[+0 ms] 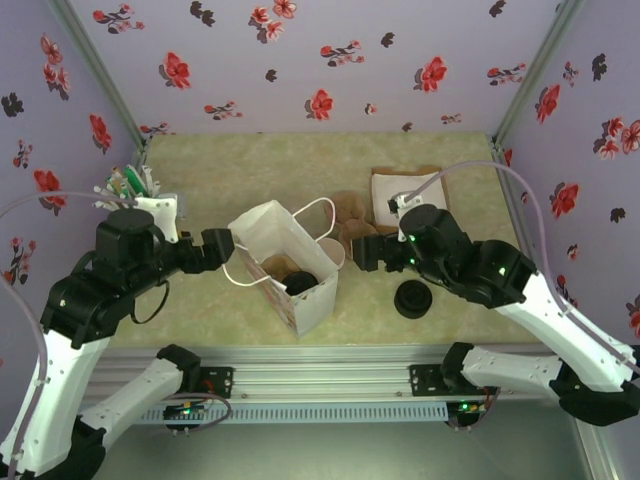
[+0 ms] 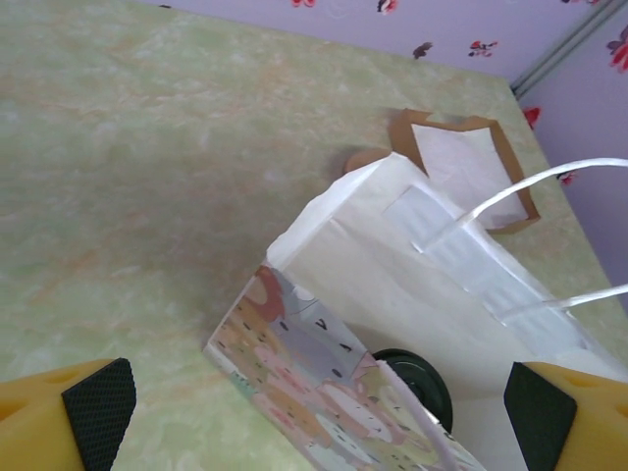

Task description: Pack the takeout coffee

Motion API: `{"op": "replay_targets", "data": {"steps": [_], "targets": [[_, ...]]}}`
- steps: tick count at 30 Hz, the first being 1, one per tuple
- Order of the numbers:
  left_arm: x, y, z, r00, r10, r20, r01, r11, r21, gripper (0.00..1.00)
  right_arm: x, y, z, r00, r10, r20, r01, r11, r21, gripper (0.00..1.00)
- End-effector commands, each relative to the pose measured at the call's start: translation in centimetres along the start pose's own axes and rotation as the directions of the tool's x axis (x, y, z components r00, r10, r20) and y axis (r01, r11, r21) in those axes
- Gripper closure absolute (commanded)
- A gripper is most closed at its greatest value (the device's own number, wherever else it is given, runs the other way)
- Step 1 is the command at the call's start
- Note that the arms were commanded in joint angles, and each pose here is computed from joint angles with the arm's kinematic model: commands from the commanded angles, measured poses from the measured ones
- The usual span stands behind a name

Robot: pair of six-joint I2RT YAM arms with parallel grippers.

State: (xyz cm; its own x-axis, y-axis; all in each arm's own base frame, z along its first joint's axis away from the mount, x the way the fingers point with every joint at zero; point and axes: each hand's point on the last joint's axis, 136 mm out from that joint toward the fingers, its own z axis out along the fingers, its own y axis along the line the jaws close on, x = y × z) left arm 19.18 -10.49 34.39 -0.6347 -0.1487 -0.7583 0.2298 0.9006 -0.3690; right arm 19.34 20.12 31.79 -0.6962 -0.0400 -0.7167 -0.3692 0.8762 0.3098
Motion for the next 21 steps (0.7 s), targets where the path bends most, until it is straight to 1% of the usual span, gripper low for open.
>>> {"op": "replay_targets", "data": {"steps": [1,8,15,21], "targets": [[0.5,1.6,0.8,1.000,-0.013,-0.025,0.011,0.996,-0.084,0.02,-0.8,0.8,-0.2,1.000,0.028,-0.008,-0.028,0.998,-0.051,0.04],[0.8,4.8,1.3,0.997,-0.069,-0.045,0.057,0.972,-0.227,0.06,-1.1,-0.5,0.7,0.997,0.070,-0.020,-0.071,0.997,-0.012,0.04],[0.0,6.0,4.3,0.991,-0.109,-0.074,0.088,0.965,-0.246,0.06,-2.2,-0.9,1.8,0.995,0.085,-0.044,-0.085,0.996,-0.009,0.03],[-1.3,8.2,5.8,0.985,-0.162,-0.059,0.136,0.943,-0.304,0.06,-2.2,-2.4,2.5,0.989,0.135,-0.065,-0.134,0.991,0.014,0.03]]}}
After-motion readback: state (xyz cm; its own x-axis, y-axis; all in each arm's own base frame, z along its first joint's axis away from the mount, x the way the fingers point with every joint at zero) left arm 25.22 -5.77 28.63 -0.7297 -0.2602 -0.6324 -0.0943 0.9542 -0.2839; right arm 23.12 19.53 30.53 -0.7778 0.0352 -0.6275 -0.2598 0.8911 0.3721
